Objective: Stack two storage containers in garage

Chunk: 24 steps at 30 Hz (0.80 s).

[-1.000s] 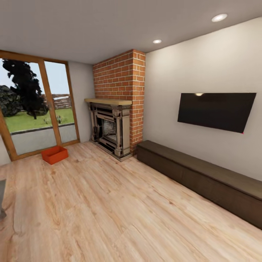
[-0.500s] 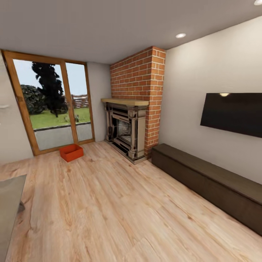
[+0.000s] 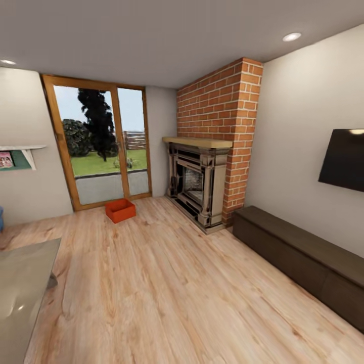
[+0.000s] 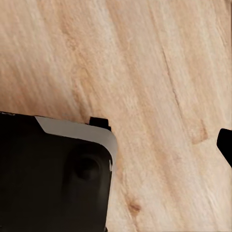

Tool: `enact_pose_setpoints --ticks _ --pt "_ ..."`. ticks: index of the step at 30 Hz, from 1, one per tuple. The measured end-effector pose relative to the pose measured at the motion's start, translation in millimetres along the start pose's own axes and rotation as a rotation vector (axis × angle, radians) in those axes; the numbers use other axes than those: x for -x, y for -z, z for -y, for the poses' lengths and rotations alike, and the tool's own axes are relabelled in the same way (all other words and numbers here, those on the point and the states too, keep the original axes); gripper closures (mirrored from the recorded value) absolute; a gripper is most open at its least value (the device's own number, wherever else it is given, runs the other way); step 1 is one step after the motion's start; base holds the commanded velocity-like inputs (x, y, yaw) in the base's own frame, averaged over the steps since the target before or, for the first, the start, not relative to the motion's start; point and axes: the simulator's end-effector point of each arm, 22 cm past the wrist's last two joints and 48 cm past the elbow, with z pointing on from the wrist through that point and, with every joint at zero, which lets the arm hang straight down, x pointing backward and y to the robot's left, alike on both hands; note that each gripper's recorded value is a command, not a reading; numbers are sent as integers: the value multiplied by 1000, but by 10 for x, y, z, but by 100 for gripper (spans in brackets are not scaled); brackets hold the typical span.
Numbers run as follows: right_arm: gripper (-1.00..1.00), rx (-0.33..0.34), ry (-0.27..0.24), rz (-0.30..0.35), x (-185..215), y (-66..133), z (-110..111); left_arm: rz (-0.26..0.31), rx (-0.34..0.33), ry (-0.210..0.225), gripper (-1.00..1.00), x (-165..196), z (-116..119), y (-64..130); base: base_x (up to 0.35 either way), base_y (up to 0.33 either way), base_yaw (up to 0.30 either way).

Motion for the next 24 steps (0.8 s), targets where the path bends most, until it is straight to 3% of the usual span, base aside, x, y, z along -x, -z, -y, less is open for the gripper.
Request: enact_pose_setpoints --ticks 9,24 --pt "-100 -2 -19 -2 -4 0 -2 0 -1 0 -100 -2 5 0 322 0 243" --pt "-100 7 -8 -1 -7 -1 11 4 0 0 -100 8 4 1 322 0 18"
